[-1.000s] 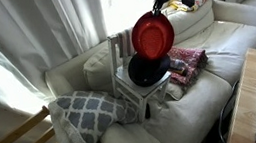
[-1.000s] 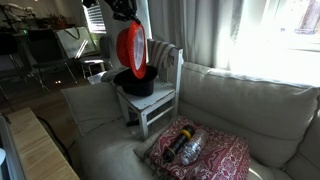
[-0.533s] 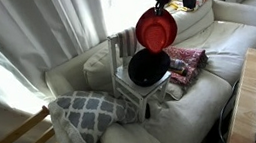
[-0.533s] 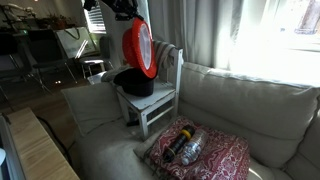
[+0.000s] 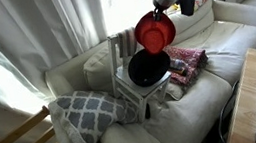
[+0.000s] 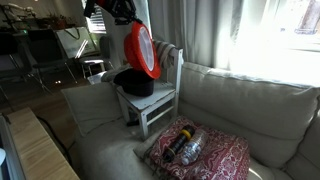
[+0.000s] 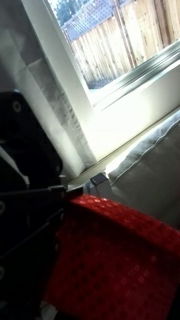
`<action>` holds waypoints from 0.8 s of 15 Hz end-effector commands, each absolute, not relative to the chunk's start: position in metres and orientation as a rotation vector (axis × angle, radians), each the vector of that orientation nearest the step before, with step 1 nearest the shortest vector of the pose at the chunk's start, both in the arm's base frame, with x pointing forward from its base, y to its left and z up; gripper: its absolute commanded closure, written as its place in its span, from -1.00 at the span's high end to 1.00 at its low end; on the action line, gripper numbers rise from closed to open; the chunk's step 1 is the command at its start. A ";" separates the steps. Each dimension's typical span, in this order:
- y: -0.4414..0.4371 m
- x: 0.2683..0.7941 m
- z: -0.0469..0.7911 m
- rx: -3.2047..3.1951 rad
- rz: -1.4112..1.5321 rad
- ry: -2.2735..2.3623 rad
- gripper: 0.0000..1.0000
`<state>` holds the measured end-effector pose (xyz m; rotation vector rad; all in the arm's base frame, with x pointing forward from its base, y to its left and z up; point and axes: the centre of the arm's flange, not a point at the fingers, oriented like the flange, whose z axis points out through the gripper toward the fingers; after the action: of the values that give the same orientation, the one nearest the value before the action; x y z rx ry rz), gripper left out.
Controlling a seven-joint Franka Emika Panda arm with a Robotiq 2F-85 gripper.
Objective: Put the black and red hats on the seat of the white chair.
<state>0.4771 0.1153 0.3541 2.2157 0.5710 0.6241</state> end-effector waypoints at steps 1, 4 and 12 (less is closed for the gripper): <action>0.130 0.477 0.330 2.209 0.630 0.608 -0.99; 0.144 0.474 0.317 2.224 0.600 0.635 -0.99; 0.173 0.472 0.304 2.264 0.597 0.728 -0.99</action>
<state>0.4690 0.1633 0.3112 2.2349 0.7102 0.5927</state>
